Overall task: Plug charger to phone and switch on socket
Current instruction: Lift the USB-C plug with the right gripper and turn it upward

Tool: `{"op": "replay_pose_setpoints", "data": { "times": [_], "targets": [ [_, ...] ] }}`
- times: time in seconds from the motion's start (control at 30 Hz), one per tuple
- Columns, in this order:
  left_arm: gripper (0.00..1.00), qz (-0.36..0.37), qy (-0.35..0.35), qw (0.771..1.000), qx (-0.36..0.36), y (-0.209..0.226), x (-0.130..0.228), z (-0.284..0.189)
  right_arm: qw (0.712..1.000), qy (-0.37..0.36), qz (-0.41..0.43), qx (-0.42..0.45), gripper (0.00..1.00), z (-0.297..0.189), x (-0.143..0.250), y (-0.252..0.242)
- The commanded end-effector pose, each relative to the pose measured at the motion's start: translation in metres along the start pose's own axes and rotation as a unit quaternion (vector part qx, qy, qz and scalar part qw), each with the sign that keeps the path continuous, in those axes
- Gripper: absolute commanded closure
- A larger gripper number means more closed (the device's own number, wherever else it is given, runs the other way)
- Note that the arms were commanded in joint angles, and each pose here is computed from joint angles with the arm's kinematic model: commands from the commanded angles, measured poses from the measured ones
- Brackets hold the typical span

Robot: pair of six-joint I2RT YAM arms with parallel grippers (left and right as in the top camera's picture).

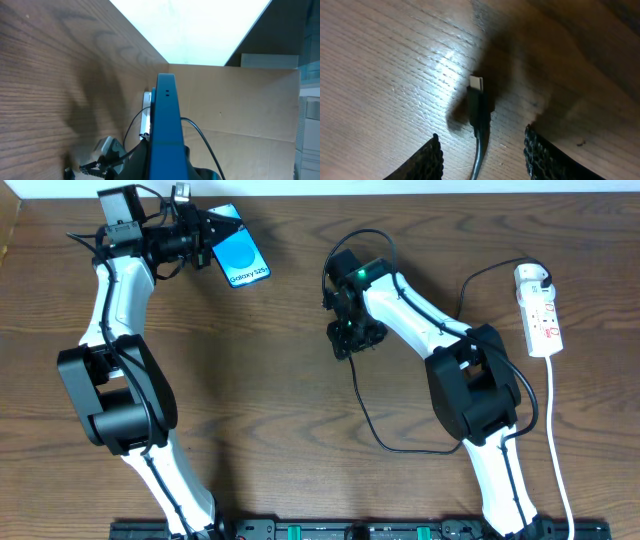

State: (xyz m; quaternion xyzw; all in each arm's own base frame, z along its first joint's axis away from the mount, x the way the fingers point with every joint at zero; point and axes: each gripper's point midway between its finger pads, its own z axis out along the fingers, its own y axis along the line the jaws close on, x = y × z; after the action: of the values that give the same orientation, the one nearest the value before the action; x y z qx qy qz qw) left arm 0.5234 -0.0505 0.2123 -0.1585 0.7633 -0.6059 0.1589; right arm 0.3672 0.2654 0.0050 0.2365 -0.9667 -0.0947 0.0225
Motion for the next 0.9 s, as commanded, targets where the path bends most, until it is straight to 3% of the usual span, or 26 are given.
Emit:
{"op": "replay_pose_setpoints", "data": {
  "times": [0.0,0.53,0.63,0.73,0.87],
  "targets": [
    [0.93,0.019,0.002,1.000,0.009,-0.017,0.004,-0.003,0.999,0.025,0.025,0.025,0.48,0.014,0.015,-0.009],
    [0.93,0.022,0.002,1.000,0.009,-0.017,0.004,-0.003,0.999,0.034,0.023,0.030,0.54,0.038,0.028,0.002],
    [0.93,0.022,0.002,1.000,0.009,-0.016,0.004,-0.003,0.999,0.032,0.028,0.033,0.64,0.038,0.027,0.001],
    [0.93,0.022,0.002,1.000,0.009,-0.016,0.004,-0.003,0.999,0.031,0.027,0.033,0.98,0.038,0.027,0.001],
    [0.93,0.022,0.002,1.000,0.009,-0.016,0.004,-0.003,0.999,0.030,0.027,0.033,0.99,0.038,0.026,0.001]
  ]
}}
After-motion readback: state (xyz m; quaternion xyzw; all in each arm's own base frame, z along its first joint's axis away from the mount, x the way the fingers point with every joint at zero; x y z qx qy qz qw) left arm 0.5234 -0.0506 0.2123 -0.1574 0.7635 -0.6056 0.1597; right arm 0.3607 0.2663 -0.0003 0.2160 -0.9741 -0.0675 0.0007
